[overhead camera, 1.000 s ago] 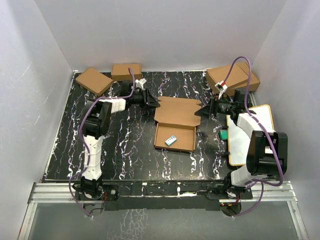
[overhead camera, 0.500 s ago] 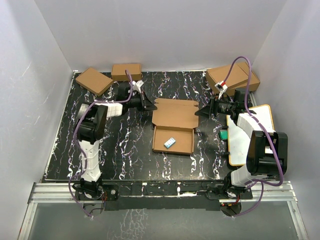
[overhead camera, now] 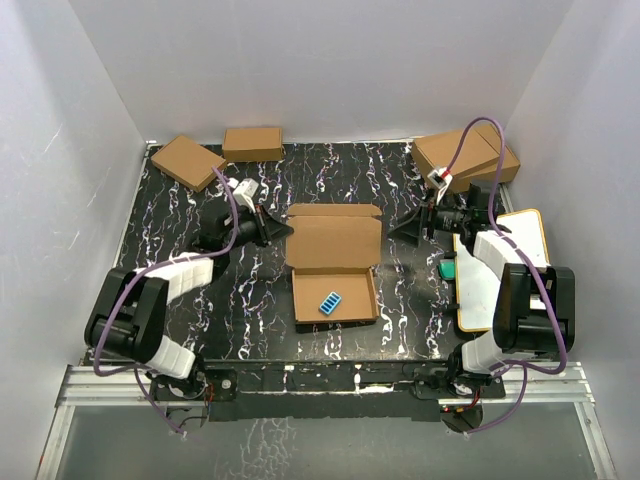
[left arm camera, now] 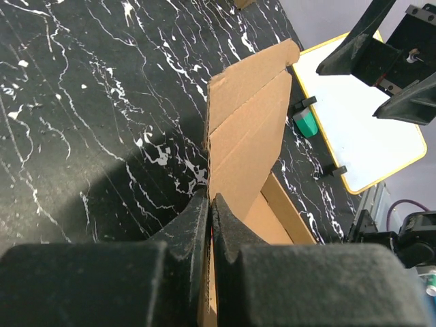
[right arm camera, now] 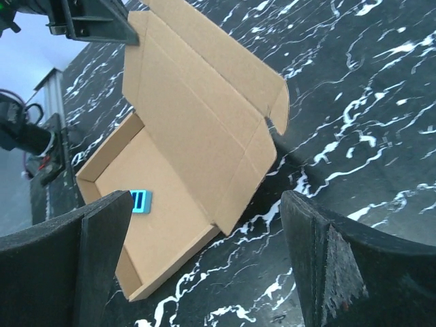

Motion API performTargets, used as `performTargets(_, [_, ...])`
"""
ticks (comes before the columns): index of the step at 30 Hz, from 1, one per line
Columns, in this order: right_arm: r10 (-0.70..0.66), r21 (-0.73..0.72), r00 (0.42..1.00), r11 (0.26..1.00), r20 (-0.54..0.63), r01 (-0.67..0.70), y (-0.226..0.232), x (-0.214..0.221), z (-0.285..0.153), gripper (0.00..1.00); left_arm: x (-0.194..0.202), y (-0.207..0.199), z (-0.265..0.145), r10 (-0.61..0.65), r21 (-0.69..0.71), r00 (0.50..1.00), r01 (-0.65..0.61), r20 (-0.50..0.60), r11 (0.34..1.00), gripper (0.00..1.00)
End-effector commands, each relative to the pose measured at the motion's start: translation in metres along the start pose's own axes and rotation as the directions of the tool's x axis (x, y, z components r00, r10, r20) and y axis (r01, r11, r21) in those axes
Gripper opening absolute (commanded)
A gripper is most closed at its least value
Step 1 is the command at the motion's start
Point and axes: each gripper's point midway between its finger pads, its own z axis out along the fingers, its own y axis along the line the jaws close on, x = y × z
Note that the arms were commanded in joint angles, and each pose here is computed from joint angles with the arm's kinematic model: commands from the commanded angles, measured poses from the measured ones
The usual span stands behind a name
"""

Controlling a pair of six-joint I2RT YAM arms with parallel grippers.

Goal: Fold the paper box

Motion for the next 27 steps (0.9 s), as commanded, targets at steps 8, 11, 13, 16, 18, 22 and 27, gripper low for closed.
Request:
performTargets(8, [-0.026, -0.139, 1.000, 0.990, 0.005, 0.026, 0.014, 0.007, 0.015, 0.95, -0.008, -0.017, -0.030, 0.137, -0.008, 0.981, -0.138, 0.138, 0.990, 0.00])
performTargets(11, [0.031, -0.130, 0.999, 0.991, -0.016, -0.033, 0.004, 0.013, 0.021, 0.81, -0.008, -0.021, -0.032, 0.154, 0.010, 0.977, -0.157, 0.146, 0.988, 0.00])
performTargets(13, [0.046, -0.126, 0.999, 0.991, -0.029, -0.049, -0.001, 0.015, 0.026, 0.76, -0.007, -0.023, -0.032, 0.165, 0.020, 0.975, -0.170, 0.146, 0.985, 0.00])
performTargets(16, [0.046, -0.128, 0.998, 0.990, -0.042, -0.051, -0.003, 0.015, 0.033, 0.74, -0.008, -0.025, -0.032, 0.176, 0.033, 0.974, -0.183, 0.142, 0.983, 0.00])
performTargets(18, [0.040, -0.133, 0.998, 0.990, -0.047, -0.046, -0.003, 0.015, 0.038, 0.73, -0.008, -0.027, -0.032, 0.181, 0.044, 0.973, -0.189, 0.142, 0.981, 0.00])
performTargets(22, [0.039, -0.133, 0.997, 0.990, -0.064, -0.047, -0.006, 0.017, 0.046, 0.68, -0.008, -0.031, -0.032, 0.185, 0.065, 0.972, -0.196, 0.144, 0.978, 0.00])
performTargets(27, [0.035, -0.143, 0.995, 0.988, -0.094, -0.048, -0.005, 0.023, 0.056, 0.55, -0.009, -0.034, -0.032, 0.187, 0.073, 0.971, -0.199, 0.146, 0.977, 0.00])
